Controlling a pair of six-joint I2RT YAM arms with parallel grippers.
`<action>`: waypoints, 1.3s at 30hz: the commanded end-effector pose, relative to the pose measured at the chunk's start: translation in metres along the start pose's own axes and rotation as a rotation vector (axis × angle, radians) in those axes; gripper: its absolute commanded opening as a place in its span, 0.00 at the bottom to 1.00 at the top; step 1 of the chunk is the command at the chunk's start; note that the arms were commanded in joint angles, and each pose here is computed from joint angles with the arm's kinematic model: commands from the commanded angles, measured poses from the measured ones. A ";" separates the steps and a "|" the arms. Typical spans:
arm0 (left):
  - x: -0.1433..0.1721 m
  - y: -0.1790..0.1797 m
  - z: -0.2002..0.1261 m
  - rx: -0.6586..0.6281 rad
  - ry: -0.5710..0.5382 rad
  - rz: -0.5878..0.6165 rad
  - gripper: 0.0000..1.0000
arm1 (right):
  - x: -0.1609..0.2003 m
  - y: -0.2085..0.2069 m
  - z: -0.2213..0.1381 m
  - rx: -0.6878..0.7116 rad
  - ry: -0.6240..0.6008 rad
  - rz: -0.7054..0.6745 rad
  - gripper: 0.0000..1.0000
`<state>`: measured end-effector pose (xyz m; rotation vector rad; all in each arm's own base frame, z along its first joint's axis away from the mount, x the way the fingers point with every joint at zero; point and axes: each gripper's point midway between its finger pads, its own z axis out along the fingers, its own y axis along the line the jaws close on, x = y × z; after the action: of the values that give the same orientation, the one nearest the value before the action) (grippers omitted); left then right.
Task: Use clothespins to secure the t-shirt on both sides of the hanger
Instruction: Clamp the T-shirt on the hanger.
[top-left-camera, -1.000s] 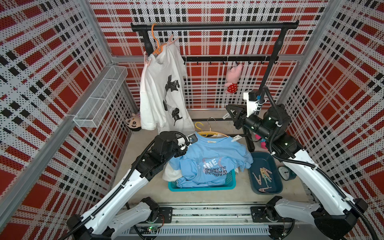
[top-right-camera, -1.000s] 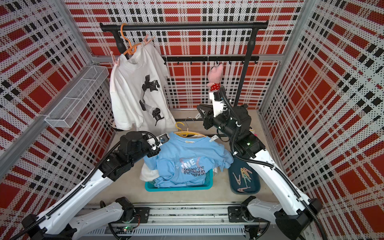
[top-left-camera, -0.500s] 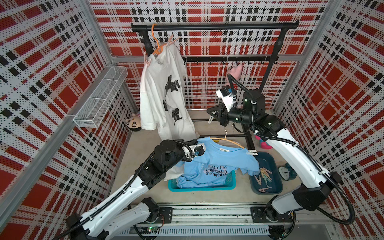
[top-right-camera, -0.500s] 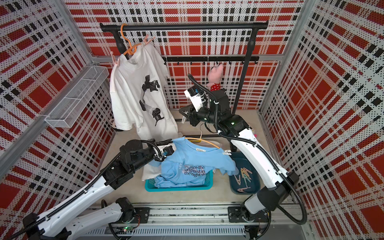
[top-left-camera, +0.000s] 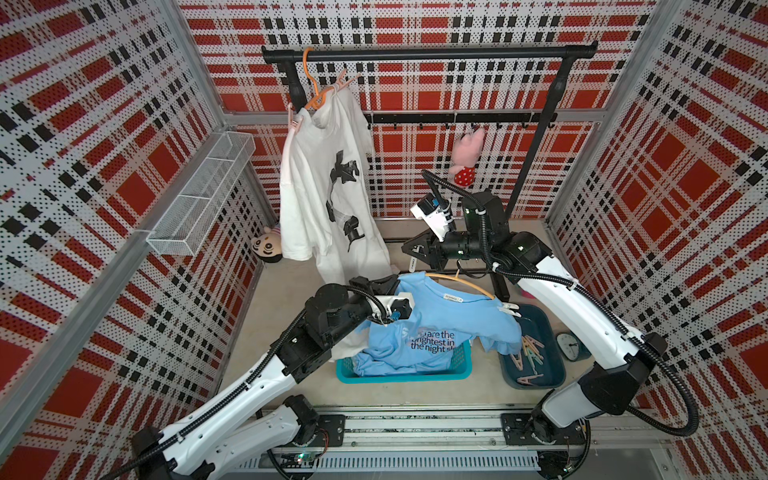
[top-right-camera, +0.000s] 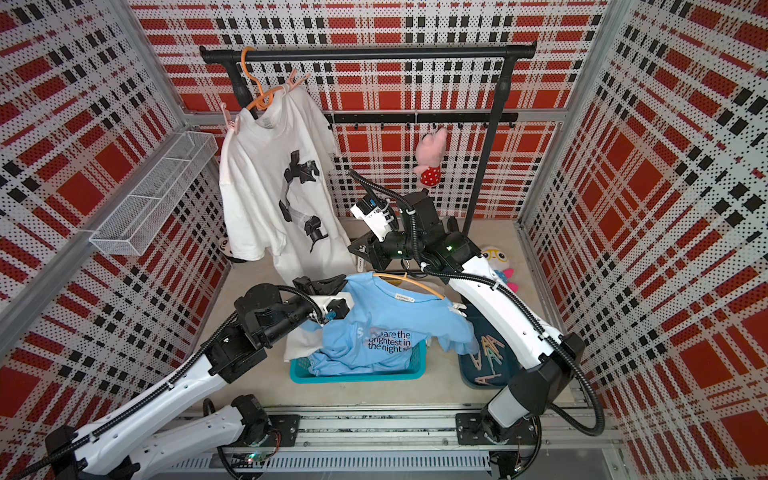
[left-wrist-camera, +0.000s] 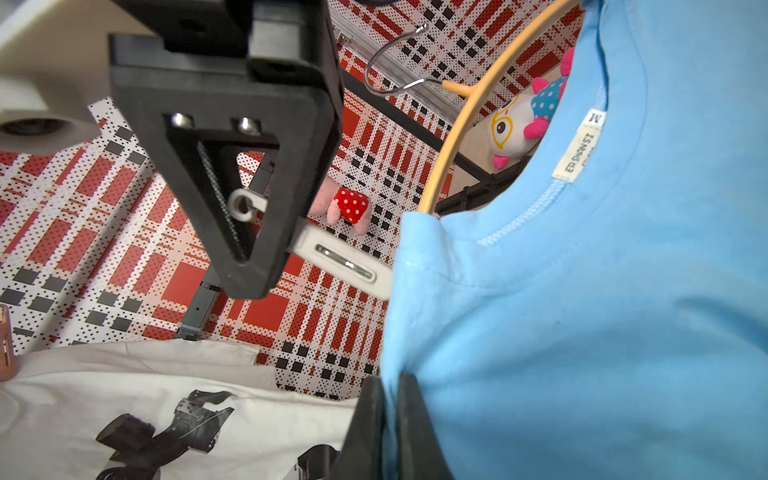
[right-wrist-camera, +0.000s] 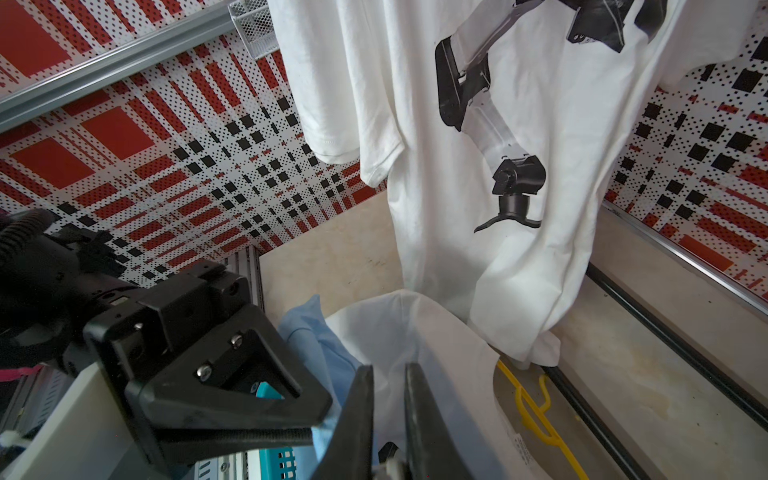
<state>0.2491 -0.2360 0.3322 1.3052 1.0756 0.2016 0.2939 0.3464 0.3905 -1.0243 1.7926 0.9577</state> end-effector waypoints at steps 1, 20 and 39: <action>-0.018 0.025 -0.008 -0.096 -0.068 0.002 0.00 | -0.007 0.020 -0.013 -0.045 -0.018 -0.040 0.00; -0.019 0.020 -0.002 -0.051 -0.067 -0.011 0.00 | -0.020 0.034 -0.023 -0.080 -0.082 -0.078 0.00; -0.026 0.022 -0.003 -0.038 -0.092 -0.036 0.00 | 0.030 0.029 0.004 -0.091 0.033 -0.163 0.00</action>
<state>0.2480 -0.2404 0.3163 1.3590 1.1040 0.1759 0.2703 0.3531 0.3681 -1.1649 1.7243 0.9547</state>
